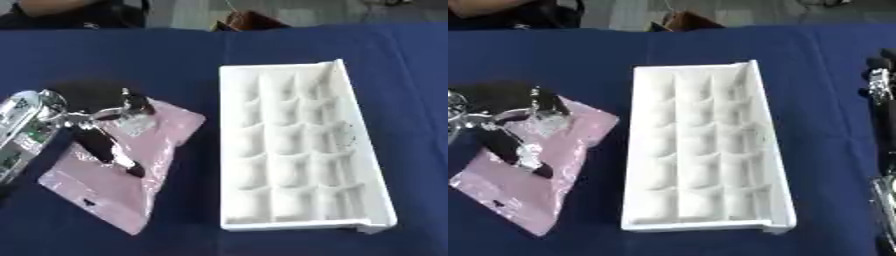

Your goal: Pick up objects on the table and place them in the box.

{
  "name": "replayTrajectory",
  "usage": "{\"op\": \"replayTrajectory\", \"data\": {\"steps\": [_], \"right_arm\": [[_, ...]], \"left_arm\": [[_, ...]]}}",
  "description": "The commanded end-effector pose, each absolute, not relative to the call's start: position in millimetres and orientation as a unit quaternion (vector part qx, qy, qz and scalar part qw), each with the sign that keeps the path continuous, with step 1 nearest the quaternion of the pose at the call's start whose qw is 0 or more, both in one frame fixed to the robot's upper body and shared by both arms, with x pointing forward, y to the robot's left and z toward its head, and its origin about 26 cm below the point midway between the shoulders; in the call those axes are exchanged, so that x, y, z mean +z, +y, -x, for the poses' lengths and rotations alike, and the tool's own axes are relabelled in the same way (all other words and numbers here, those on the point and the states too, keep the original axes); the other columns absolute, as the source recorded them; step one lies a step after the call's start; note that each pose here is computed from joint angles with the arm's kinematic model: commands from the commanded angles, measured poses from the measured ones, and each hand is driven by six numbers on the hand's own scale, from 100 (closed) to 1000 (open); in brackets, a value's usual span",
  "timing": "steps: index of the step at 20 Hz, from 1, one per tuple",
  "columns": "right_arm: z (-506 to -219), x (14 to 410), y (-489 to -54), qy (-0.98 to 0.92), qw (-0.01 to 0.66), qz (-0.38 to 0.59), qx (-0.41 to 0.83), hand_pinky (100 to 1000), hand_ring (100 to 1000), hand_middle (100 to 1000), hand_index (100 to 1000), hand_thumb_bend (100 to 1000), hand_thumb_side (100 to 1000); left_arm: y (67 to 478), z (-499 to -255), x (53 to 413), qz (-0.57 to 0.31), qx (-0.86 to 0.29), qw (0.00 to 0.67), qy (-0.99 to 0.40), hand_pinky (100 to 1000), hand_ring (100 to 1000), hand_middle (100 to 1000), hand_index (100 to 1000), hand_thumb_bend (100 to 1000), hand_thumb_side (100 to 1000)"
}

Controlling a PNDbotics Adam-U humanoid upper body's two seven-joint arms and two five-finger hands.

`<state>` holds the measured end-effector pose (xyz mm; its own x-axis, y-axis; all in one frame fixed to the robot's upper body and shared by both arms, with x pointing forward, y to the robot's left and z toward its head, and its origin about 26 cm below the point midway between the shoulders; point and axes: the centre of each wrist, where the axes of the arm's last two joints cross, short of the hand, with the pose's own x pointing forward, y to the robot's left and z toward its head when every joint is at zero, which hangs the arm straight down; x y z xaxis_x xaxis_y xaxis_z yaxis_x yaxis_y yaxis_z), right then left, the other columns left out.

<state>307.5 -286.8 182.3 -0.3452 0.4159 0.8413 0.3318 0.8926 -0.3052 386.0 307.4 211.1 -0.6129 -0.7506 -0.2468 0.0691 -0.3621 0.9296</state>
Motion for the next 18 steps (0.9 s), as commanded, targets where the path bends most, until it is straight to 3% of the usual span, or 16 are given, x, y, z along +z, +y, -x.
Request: {"op": "replayTrajectory", "data": {"steps": [1, 6, 14, 15, 18], "right_arm": [[-307, 191, -287, -0.827, 0.512, 0.229, 0.044, 804, 849, 833, 947, 100, 842], [-307, 191, -287, -0.827, 0.512, 0.228, 0.045, 804, 849, 833, 947, 100, 842], [-307, 191, -287, -0.827, 0.511, 0.228, 0.044, 803, 848, 833, 947, 100, 841], [-307, 191, -287, -0.828, 0.511, 0.229, 0.044, 803, 848, 833, 947, 100, 841], [-307, 192, -287, -0.828, 0.511, 0.229, 0.043, 803, 848, 833, 947, 100, 841]], "left_arm": [[309, -386, 216, -0.352, -0.756, 0.268, -0.482, 686, 725, 795, 886, 1000, 764], [309, -389, 207, -0.351, -0.765, 0.273, -0.466, 667, 707, 788, 882, 1000, 748], [313, -390, 200, -0.360, -0.761, 0.283, -0.460, 593, 592, 713, 830, 991, 641], [313, -390, 199, -0.361, -0.761, 0.284, -0.458, 571, 562, 683, 808, 964, 616], [313, -389, 201, -0.374, -0.754, 0.282, -0.460, 452, 415, 524, 657, 746, 418]]}}
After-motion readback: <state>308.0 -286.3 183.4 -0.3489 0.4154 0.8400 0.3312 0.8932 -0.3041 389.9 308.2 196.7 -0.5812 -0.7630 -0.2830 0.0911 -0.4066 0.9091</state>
